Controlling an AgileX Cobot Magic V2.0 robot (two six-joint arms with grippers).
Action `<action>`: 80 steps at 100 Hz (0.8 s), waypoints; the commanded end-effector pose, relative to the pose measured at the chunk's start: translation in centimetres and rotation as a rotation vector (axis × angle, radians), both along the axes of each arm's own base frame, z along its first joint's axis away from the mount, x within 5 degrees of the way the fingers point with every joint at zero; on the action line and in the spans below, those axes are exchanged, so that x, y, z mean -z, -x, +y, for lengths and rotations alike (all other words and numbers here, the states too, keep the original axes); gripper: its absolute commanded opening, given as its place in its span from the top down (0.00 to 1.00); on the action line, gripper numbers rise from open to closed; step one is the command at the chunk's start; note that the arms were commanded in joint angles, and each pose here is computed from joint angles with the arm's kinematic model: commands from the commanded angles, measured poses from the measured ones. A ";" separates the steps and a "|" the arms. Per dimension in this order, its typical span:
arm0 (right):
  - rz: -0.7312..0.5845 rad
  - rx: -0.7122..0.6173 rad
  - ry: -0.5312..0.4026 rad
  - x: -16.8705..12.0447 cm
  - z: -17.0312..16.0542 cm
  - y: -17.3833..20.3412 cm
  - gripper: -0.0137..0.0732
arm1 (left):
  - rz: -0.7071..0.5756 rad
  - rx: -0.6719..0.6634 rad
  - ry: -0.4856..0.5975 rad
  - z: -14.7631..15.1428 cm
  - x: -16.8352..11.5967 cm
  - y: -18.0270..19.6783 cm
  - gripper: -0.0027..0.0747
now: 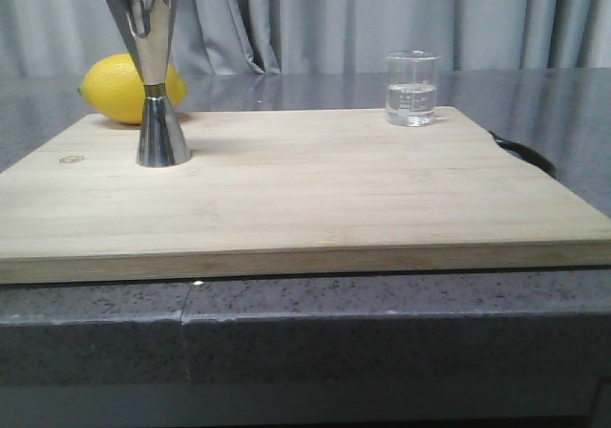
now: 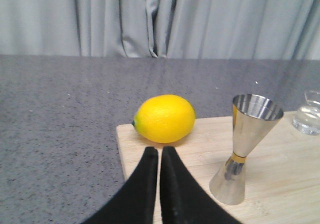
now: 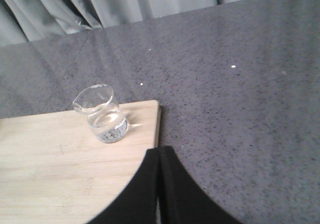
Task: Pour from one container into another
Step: 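Reach the left gripper to the steel jigger and the right gripper toward the glass beaker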
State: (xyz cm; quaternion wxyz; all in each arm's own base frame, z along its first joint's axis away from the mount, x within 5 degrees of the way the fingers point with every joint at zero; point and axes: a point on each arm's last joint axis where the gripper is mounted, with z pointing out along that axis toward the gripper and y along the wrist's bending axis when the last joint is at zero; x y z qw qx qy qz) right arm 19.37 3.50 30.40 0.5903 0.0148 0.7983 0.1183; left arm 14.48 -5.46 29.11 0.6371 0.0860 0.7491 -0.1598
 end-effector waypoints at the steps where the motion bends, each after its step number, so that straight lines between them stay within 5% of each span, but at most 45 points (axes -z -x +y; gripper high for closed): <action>1: -0.128 -0.044 0.030 -1.4 1.0 -1.6 0.91 | -0.060 0.038 0.031 -1.4 -1.9 -1.8 0.99; 15: -0.121 -0.090 0.072 -0.1 2.0 -3.1 0.83 | -0.033 0.069 0.021 -3.0 -1.6 -3.9 0.91; 35: -0.107 -0.095 0.076 0.8 2.3 -4.2 0.40 | -0.044 0.090 0.017 -3.9 -0.9 -4.9 0.43; 44: -0.113 -0.096 0.074 1.1 2.4 -4.6 0.30 | -0.038 0.090 0.014 -3.9 -0.8 -5.0 0.29; 80: -0.157 -0.104 0.062 2.2 2.9 -6.2 0.30 | 0.000 0.115 -0.004 -4.9 0.4 -5.7 0.27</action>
